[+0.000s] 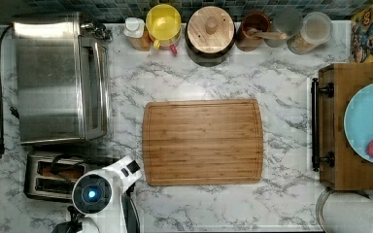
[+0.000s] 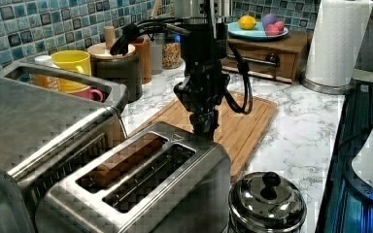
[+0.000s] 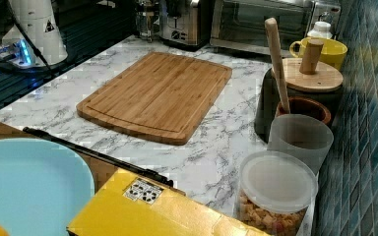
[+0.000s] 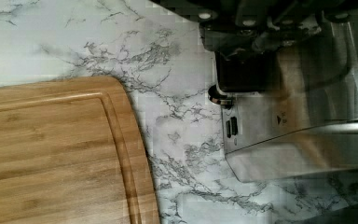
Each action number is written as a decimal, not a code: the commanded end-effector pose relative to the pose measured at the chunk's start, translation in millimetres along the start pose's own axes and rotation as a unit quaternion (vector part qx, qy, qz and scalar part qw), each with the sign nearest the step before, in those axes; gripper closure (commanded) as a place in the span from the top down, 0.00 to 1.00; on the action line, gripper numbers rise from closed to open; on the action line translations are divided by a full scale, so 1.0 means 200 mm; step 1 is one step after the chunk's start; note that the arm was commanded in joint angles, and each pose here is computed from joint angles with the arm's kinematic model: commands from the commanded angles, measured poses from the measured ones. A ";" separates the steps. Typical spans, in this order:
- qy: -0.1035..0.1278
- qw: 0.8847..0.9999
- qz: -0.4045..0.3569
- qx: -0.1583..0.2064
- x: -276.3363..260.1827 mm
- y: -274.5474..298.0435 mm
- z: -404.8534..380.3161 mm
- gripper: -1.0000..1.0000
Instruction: Turn on the toaster.
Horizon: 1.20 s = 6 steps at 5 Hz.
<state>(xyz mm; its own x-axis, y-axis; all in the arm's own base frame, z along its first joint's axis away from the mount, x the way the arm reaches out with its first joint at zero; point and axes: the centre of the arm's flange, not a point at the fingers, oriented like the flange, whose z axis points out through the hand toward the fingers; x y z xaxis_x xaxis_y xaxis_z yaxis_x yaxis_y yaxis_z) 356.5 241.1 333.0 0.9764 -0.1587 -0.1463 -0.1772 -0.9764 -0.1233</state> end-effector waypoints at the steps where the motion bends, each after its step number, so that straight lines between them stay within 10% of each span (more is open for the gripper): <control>1: -0.017 0.999 0.042 -0.014 0.12 0.11 0.18 0.00; 3: -0.093 0.991 0.099 -0.014 0.16 0.35 0.49 0.00; 6: -0.101 0.991 0.092 -0.012 0.10 0.37 0.56 0.00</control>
<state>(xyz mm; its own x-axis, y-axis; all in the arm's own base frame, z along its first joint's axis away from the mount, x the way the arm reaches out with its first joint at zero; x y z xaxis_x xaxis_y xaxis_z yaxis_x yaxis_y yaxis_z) 380.1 230.3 294.7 0.9389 -0.2370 -0.2498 -0.2765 -0.9512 -0.1367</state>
